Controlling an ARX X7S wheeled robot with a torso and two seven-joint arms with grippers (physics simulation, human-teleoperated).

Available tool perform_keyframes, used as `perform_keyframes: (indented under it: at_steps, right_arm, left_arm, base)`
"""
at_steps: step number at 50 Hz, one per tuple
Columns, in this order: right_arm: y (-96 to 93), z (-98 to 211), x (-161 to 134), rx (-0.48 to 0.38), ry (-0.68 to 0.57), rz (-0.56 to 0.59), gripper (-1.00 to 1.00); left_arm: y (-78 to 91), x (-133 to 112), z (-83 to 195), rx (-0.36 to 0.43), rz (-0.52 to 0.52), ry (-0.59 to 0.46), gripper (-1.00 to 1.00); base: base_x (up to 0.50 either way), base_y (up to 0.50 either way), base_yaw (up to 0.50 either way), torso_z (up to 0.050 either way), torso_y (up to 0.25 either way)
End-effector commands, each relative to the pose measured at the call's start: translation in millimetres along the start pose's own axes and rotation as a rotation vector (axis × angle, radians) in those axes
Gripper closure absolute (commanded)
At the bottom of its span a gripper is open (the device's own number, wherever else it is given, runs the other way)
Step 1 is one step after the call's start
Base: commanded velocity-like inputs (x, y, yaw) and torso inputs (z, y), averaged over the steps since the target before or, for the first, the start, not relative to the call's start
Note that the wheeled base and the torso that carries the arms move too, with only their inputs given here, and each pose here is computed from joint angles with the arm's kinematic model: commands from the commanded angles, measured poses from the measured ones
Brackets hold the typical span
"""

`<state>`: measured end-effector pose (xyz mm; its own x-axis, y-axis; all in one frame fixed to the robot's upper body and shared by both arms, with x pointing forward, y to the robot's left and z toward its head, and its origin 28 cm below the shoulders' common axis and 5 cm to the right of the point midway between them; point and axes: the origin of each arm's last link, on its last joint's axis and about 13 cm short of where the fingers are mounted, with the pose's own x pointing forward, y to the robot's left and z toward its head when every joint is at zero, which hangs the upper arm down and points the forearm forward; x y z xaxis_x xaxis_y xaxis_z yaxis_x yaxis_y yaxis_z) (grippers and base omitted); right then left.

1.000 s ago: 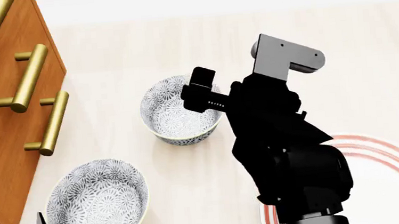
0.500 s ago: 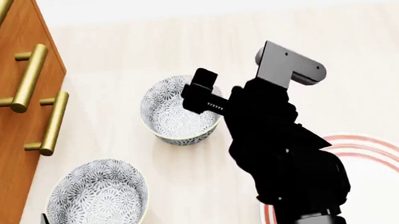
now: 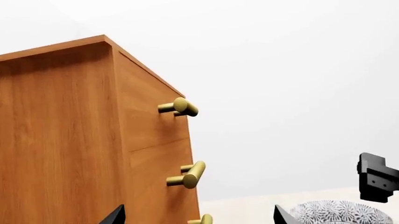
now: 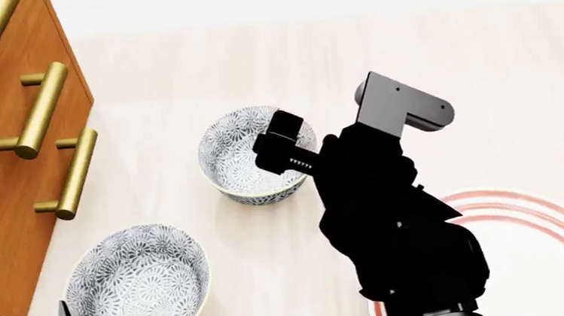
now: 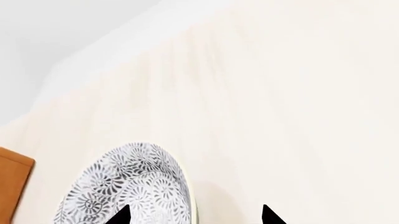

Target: Pick up the bowl and put it in the front on the plate.

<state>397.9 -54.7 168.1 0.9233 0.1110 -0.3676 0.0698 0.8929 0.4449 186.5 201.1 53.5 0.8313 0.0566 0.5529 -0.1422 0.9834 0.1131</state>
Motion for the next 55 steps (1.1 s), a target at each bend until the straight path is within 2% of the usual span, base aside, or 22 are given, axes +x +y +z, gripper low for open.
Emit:
perform_keyframes:
  at_steps: [1,14,55]
  right_arm:
    - [1.5,-5.2,0.6,-0.026,-0.002,0.012,-1.0]
    - [2.9,-9.9,1.5,-0.062,-0.002,0.016,-1.0]
    - [6.4,-21.6,4.2,-0.091,0.019,0.023,-1.0]
  left_arm:
    - [0.4,1.3,0.0,0.002,0.004,0.004,-1.0]
    - [0.1,1.1,-1.3,-0.001,0.003,0.011,-1.0]
    - [-0.6,-0.7,-2.1,-0.005,-0.01,0.017,-1.0]
  base:
    - [0.0,0.0,0.0,0.0,0.0]
    - [0.0,0.0,0.0,0.0,0.0]
    - [0.0,0.0,0.0,0.0,0.0]
